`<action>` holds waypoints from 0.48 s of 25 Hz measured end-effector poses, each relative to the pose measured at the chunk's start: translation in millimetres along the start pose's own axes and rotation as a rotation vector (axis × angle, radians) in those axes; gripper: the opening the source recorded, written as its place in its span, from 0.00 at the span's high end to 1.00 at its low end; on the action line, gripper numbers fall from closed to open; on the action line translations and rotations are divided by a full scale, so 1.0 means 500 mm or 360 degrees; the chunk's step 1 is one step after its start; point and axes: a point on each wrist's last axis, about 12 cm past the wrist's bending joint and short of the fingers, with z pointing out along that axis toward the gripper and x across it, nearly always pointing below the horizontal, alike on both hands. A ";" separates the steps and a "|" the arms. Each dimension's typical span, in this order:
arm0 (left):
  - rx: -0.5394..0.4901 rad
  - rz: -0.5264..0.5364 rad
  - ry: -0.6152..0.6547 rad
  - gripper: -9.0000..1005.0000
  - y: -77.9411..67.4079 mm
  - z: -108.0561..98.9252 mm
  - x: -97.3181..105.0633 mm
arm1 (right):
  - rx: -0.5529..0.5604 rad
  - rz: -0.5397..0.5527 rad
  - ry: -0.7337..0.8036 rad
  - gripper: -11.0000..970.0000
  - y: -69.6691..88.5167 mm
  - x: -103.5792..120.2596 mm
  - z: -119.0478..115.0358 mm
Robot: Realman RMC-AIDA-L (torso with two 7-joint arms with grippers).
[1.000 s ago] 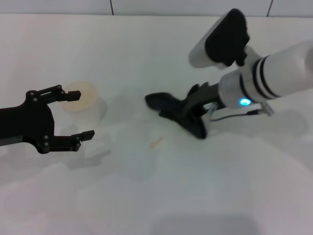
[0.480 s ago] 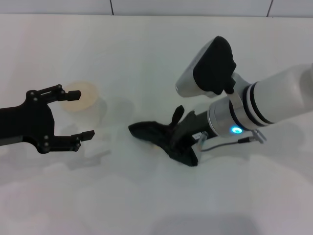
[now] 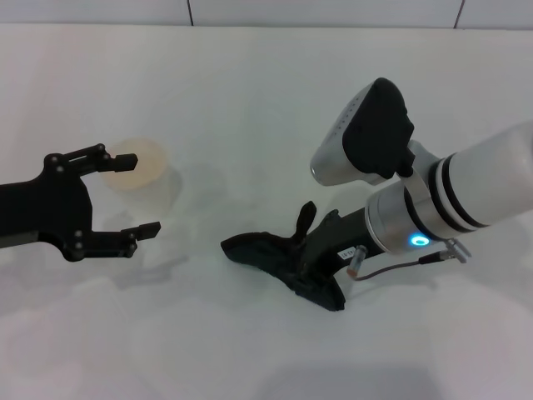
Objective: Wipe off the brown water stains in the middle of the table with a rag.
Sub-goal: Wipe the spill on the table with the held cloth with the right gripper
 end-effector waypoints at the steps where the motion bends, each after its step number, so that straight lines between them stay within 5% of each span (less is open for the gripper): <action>1: 0.0000 0.0000 0.0000 0.11 0.000 0.000 0.000 | 0.0007 0.0001 -0.0002 0.89 -0.002 0.000 -0.001; 12: 0.0001 0.0007 -0.0001 0.11 -0.001 0.000 0.002 | 0.0238 0.0148 -0.0109 0.87 -0.087 0.003 -0.033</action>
